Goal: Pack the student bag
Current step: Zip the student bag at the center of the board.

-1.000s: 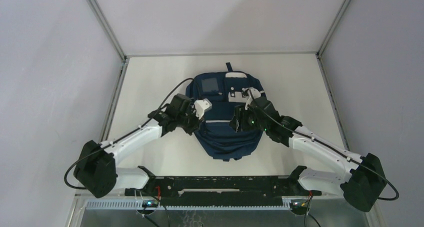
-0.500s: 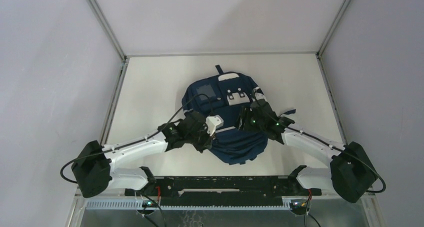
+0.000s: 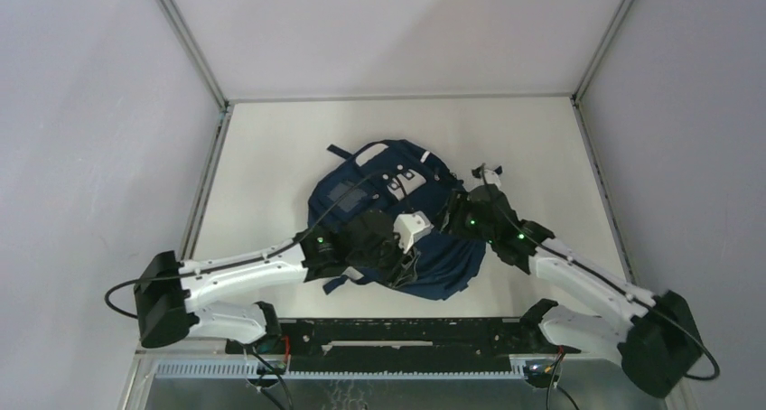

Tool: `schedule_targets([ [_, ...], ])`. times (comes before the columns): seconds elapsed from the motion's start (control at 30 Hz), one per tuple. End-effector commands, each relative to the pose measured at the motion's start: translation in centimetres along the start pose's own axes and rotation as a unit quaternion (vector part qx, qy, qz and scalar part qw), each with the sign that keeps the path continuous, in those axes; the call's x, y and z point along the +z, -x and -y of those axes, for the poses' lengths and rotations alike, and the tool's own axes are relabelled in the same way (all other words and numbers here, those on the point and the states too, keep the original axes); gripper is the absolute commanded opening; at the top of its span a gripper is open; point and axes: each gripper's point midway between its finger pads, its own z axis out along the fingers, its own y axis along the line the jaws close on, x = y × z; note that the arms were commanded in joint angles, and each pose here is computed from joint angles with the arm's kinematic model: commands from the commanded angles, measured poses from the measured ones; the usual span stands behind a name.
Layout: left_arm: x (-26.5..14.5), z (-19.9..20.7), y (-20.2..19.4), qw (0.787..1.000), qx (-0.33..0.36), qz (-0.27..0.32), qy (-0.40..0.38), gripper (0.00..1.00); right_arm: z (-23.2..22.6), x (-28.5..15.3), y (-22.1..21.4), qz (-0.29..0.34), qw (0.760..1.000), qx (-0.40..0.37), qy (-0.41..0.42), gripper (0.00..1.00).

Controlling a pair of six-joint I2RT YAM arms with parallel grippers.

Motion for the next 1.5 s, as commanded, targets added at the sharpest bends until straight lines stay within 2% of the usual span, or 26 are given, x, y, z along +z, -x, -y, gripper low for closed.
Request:
schedule_targets([
  [0.0,-3.6,0.4,5.9,0.995,-0.016,0.098,0.021,0.51,0.9,-3.2,2.1,0.05,0.999,0.009,-0.012,0.63],
  [0.1,-4.5,-0.8,6.0,0.99,-0.076,0.107,0.058,0.57,1.2,-4.5,2.1,0.055,0.998,0.014,-0.016,0.63],
  [0.17,-4.8,-2.1,5.5,0.982,-0.144,0.103,0.072,0.58,1.5,-4.9,1.9,0.054,0.998,0.017,-0.02,0.63],
  [0.23,-5.2,-3.8,4.6,0.963,-0.233,0.104,0.092,0.58,1.6,-5.1,1.4,0.053,0.998,0.014,-0.024,0.63],
  [0.3,-5.3,-5.1,3.1,0.935,-0.319,0.118,0.102,0.59,1.5,-5.1,0.9,0.052,0.998,0.009,-0.026,0.63],
  [0.4,-5.3,-5.0,2.5,0.903,-0.392,0.157,0.08,0.72,1.1,-4.7,0.2,0.043,0.999,0.004,-0.025,0.63],
  [0.47,-5.2,-5.4,2.3,0.888,-0.418,0.171,0.085,0.78,0.5,-4.5,-0.1,0.039,0.999,-0.003,-0.017,0.63],
  [0.6,-4.3,-6.0,1.9,0.871,-0.452,0.166,0.095,0.79,-1.7,-4.6,-1.2,0.046,0.999,-0.017,0.004,0.63],
  [0.8,-3.5,-7.3,2.6,0.855,-0.48,0.175,0.09,0.73,-5.6,-4.8,-5.0,0.018,0.998,-0.041,0.05,0.63],
  [1.2,-0.6,-7.1,2.4,0.858,-0.492,0.131,0.07,0.58,-7.1,-4.7,-9.5,-0.034,0.995,-0.052,0.071,0.56],
  [1.3,-0.5,-7.3,2.4,0.856,-0.494,0.132,0.07,0.48,-7.3,-5.0,-10.2,-0.039,0.995,-0.059,0.076,0.56],
  [1.47,-0.6,-7.2,2.9,0.857,-0.493,0.138,0.062,0.21,-8.3,-5.3,-10.7,-0.043,0.993,-0.061,0.094,0.55],
])
